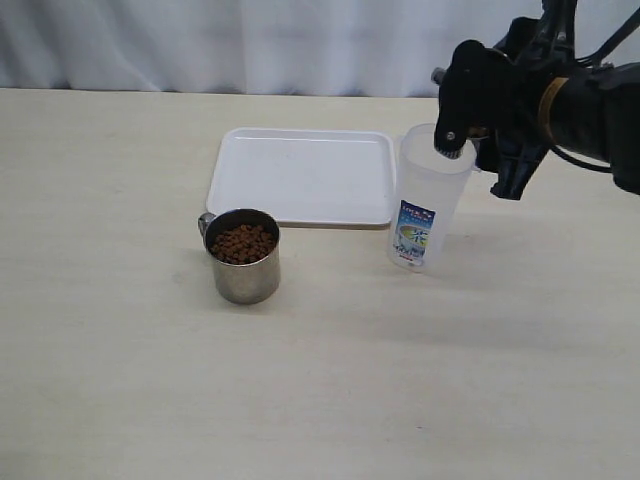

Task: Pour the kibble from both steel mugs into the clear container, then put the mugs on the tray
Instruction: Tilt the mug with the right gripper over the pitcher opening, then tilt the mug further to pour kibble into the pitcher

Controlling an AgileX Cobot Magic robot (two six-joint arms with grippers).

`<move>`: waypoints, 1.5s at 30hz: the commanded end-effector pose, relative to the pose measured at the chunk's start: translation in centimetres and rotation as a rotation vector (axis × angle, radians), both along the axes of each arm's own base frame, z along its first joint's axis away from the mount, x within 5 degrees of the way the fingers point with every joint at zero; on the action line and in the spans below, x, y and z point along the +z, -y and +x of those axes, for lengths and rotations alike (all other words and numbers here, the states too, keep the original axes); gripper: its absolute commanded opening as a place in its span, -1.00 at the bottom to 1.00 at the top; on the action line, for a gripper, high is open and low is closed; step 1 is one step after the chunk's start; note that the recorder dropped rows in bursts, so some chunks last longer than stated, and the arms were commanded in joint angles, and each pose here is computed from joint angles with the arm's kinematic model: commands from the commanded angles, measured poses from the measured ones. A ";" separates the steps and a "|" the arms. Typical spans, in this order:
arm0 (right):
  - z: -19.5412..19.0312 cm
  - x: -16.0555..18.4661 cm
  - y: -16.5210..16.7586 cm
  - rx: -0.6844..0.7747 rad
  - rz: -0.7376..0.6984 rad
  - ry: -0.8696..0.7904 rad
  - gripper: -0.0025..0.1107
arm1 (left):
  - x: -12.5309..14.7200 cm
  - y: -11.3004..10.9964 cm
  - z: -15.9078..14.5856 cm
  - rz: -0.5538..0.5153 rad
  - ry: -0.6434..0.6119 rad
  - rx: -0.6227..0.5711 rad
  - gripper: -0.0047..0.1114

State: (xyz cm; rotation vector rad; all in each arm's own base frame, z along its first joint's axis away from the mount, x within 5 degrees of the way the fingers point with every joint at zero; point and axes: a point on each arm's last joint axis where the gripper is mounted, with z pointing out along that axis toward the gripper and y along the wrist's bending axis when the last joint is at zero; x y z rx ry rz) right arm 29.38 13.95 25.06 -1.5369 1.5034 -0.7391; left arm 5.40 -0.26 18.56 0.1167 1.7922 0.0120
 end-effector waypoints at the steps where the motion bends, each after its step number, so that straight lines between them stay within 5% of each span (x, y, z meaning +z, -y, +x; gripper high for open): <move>1: 0.0 0.3 0.0 0.021 -0.023 0.020 -0.88 | 0.0 0.0 0.0 -0.003 0.004 0.001 -0.92; 45: -0.8 1.0 -1.2 0.055 -0.230 0.115 -0.88 | 0.0 0.0 0.0 -0.003 0.004 0.001 -0.92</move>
